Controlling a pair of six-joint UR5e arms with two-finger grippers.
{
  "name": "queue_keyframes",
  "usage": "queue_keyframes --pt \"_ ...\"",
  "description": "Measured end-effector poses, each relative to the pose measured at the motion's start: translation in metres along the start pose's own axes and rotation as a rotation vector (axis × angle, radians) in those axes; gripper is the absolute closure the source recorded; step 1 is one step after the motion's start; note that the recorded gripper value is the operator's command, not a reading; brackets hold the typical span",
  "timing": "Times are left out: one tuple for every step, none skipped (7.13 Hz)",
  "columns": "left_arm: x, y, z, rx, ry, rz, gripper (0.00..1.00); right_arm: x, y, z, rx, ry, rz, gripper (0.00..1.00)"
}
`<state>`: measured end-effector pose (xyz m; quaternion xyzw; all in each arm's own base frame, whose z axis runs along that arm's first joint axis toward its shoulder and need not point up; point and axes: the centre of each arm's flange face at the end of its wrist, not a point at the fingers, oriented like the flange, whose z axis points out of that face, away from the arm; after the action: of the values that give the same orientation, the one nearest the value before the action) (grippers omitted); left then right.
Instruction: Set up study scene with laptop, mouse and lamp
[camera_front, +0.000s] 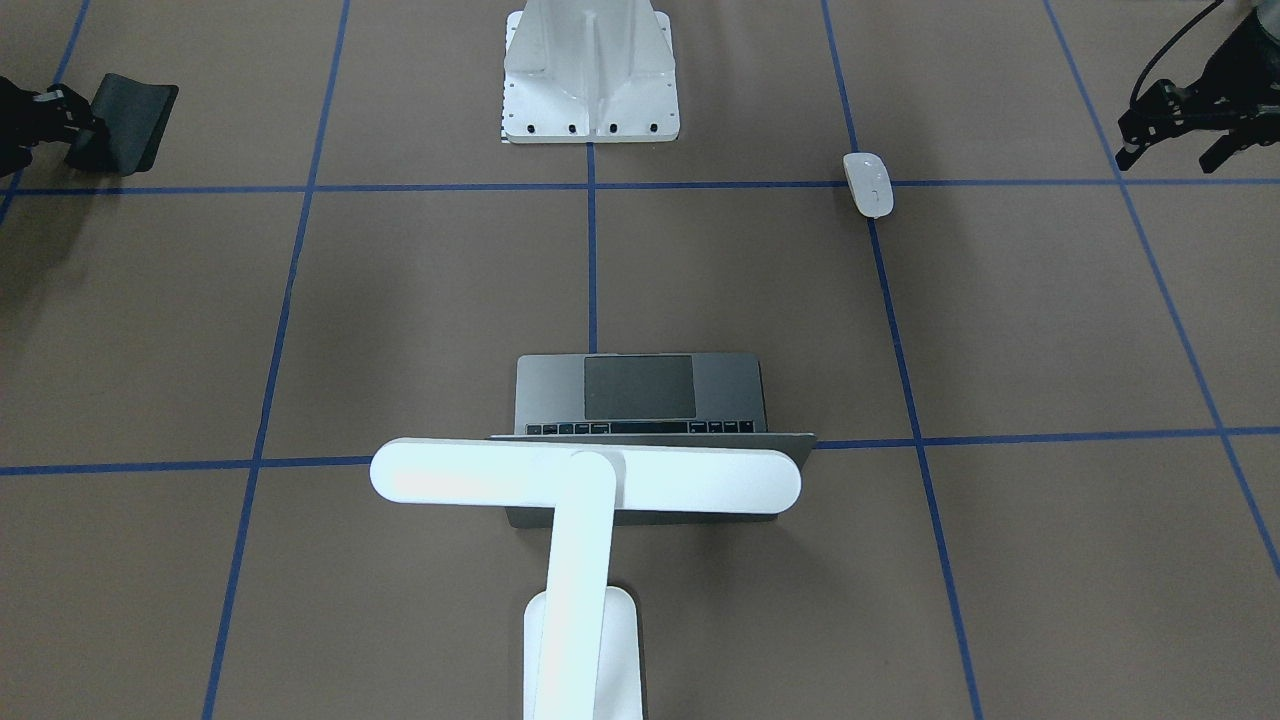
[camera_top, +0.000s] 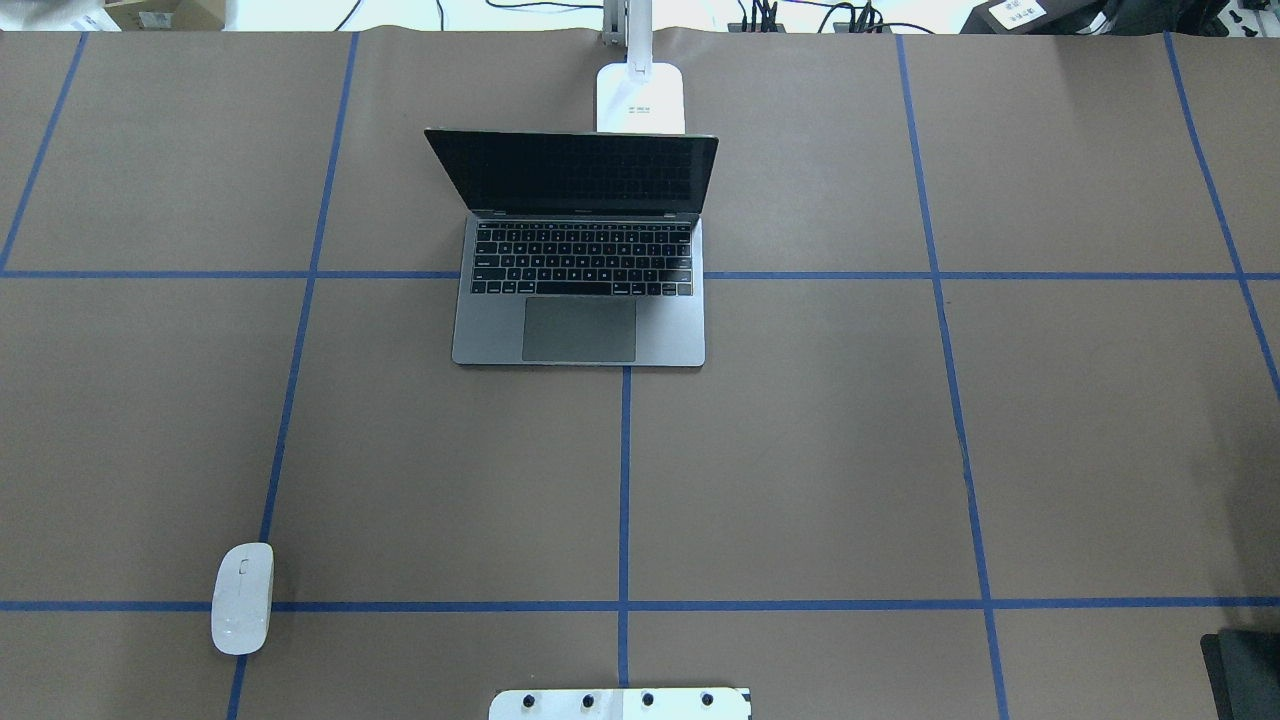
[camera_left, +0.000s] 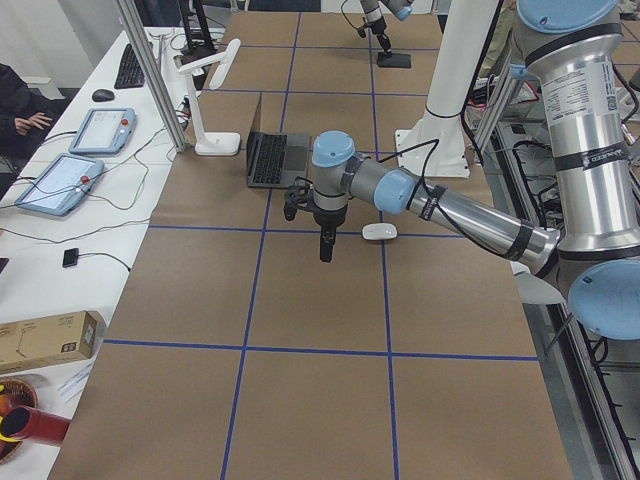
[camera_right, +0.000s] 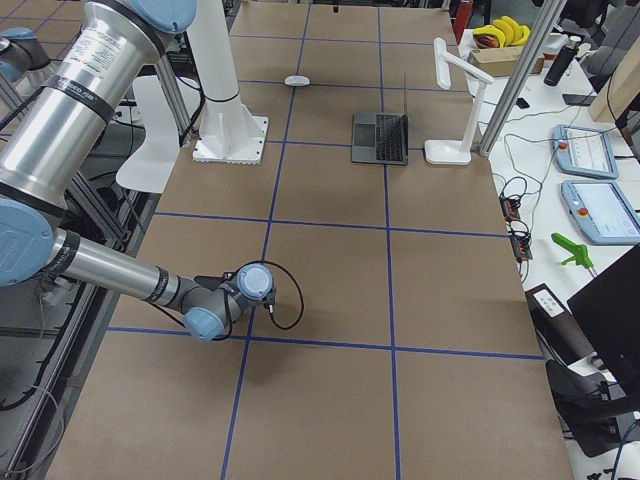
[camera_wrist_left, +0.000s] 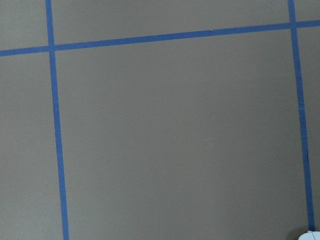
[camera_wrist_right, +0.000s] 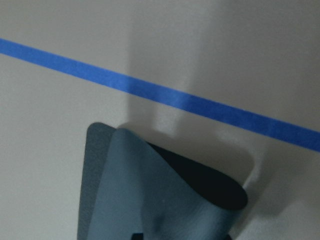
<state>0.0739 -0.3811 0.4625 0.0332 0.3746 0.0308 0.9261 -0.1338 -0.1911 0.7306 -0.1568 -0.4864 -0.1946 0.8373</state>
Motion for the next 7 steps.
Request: queue_keyframes --pt "0.000 0.000 0.000 0.000 0.000 0.000 0.00 -0.001 0.000 0.000 0.001 -0.001 0.001 1.00" --pt "0.000 0.000 0.000 -0.001 0.000 0.000 0.00 -0.002 -0.001 -0.001 0.002 -0.003 0.003 1.00" --pt "0.000 0.000 0.000 -0.001 0.000 -0.001 0.00 -0.007 -0.002 -0.003 0.002 -0.012 0.008 1.00" --pt "0.000 0.000 0.000 -0.001 -0.001 -0.001 0.00 -0.015 -0.004 -0.006 0.002 -0.028 0.014 1.00" --pt "0.000 0.000 0.000 -0.003 0.002 -0.002 0.00 -0.027 -0.007 -0.010 0.007 -0.043 0.024 1.00" --pt "0.001 0.000 0.000 -0.008 0.012 -0.004 0.00 -0.041 -0.011 -0.015 0.010 -0.062 0.034 1.00" --pt "0.002 0.000 -0.001 -0.012 0.025 -0.007 0.00 -0.057 -0.016 -0.021 0.011 -0.088 0.043 1.00"
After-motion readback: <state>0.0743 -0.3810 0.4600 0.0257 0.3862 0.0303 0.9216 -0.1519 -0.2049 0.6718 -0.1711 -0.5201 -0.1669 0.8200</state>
